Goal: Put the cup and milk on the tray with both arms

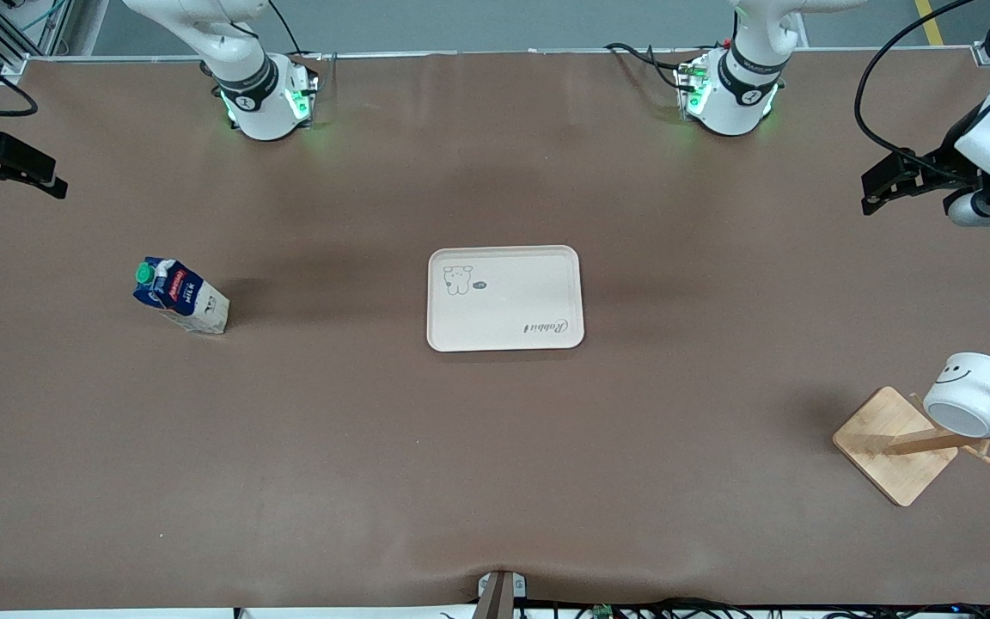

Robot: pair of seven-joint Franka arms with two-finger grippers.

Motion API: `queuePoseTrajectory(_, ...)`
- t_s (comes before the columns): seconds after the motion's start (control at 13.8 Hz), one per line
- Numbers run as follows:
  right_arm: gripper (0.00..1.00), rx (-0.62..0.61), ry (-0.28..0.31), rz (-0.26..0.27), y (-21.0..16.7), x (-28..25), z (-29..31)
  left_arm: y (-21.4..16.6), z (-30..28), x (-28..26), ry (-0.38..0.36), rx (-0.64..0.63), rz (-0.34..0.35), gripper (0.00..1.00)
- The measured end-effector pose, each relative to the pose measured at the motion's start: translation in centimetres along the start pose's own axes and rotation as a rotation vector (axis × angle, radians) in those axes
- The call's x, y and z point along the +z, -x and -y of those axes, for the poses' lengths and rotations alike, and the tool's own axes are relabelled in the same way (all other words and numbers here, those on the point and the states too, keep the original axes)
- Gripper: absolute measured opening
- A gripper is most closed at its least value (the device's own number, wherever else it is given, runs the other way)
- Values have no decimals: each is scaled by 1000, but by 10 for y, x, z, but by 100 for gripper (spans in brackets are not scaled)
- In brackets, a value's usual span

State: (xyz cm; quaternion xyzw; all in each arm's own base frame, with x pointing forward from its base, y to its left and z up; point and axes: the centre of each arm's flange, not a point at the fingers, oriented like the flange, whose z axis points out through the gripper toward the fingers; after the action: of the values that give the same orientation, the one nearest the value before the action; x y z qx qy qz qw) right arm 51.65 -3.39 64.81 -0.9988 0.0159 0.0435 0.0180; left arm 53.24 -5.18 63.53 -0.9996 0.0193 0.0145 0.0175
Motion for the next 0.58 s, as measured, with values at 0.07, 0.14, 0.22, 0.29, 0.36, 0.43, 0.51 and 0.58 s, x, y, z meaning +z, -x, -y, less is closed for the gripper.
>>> queuePoseTrajectory(0.07, 100, 0, 0, 0, 0, 0, 0, 0, 0, 0, 0, 0, -1, 100)
queuePoseTrajectory(0.14, 100, 0, 0, 0, 0, 0, 0, 0, 0, -1, 0, 0, -2, 100)
queuePoseTrajectory(0.22, 100, 1, 0, 0, 0, 0, 0, 0, 0, -2, 0, 0, -4, 100)
queuePoseTrajectory(0.29, 100, 1, 0, 0, 0, 0, 0, 0, 0, -3, 0, 0, -7, 100)
queuePoseTrajectory(0.36, 100, 1, 0, 1, 0, 0, -1, 0, 1, -5, 1, -3, -10, 100)
queuePoseTrajectory(0.43, 100, 1, 0, 1, 0, 0, -1, 0, 6, -6, 0, -11, -13, 100)
queuePoseTrajectory(0.51, 100, 2, 0, 1, 0, 0, -1, -1, 15, -7, 0, -29, -16, 100)
queuePoseTrajectory(0.58, 100, 2, 0, 1, 0, 0, -1, -1, 28, -7, 1, -46, -15, 100)
